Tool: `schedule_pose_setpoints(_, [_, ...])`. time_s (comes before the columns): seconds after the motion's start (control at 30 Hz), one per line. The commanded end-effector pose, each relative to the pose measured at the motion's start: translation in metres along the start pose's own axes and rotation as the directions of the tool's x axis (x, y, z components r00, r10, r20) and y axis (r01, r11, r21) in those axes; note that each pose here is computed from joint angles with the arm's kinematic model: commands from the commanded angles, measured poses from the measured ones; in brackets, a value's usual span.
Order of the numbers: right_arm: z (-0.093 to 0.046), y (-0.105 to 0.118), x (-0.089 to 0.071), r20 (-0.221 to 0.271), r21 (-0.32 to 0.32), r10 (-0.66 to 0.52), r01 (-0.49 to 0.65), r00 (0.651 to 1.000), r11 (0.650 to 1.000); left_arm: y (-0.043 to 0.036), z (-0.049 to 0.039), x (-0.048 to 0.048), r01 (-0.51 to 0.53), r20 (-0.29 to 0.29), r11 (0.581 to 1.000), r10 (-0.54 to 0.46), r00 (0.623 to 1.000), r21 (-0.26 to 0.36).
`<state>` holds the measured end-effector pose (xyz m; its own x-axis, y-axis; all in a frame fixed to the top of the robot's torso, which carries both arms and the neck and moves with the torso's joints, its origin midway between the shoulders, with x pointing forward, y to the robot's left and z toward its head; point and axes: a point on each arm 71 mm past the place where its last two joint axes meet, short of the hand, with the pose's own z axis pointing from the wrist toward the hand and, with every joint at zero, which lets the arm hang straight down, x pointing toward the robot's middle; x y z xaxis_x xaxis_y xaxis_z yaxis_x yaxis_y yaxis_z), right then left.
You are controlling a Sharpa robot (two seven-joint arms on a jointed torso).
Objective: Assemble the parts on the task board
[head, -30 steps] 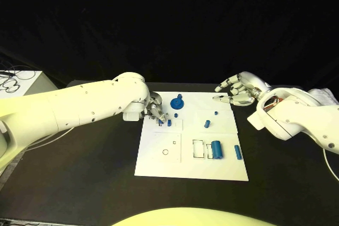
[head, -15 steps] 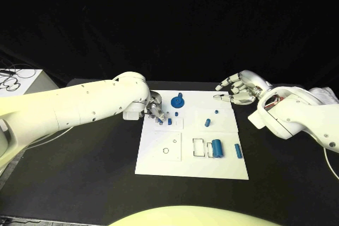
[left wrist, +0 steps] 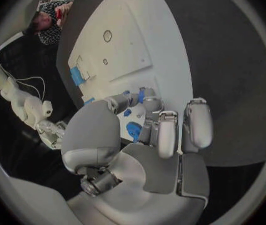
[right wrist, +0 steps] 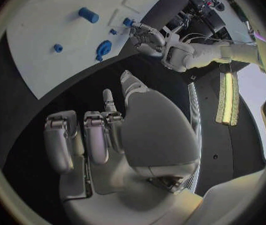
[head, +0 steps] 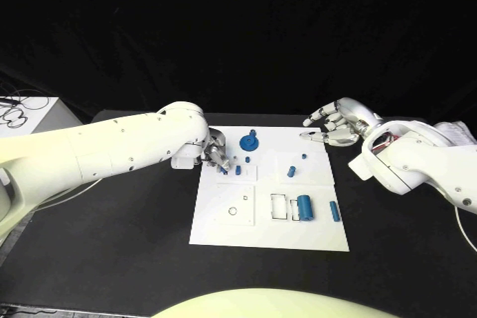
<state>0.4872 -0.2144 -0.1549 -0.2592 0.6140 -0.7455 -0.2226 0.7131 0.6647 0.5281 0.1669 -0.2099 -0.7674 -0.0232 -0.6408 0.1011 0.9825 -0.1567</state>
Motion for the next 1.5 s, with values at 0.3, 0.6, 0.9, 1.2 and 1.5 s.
schedule_pose_setpoints(0.3, [0.0001,0.0014,0.0016,-0.013,-0.014,-0.004,0.004,1.0,1.0,-0.0007,0.0002,0.0037,-0.015,-0.024,1.0,0.015,1.0,0.003])
schedule_pose_setpoints(0.6, [0.0004,0.0018,0.002,-0.015,-0.015,-0.004,0.004,1.0,1.0,-0.0025,0.0003,0.0047,-0.015,-0.026,1.0,0.015,1.0,0.009])
schedule_pose_setpoints(0.9, [0.0,0.0018,0.002,-0.016,-0.015,-0.004,0.004,1.0,1.0,-0.0036,0.0018,0.0063,-0.013,-0.032,1.0,0.014,0.999,0.011])
schedule_pose_setpoints(1.2, [-0.0001,0.0015,0.0018,-0.016,-0.014,-0.004,0.004,1.0,1.0,-0.0038,0.0036,0.0096,-0.016,-0.047,1.0,0.017,0.999,0.012])
schedule_pose_setpoints(1.5, [0.0006,0.0019,0.0022,-0.017,-0.015,-0.005,0.004,1.0,1.0,-0.004,0.0043,0.011,-0.014,-0.065,1.0,0.015,0.998,0.015])
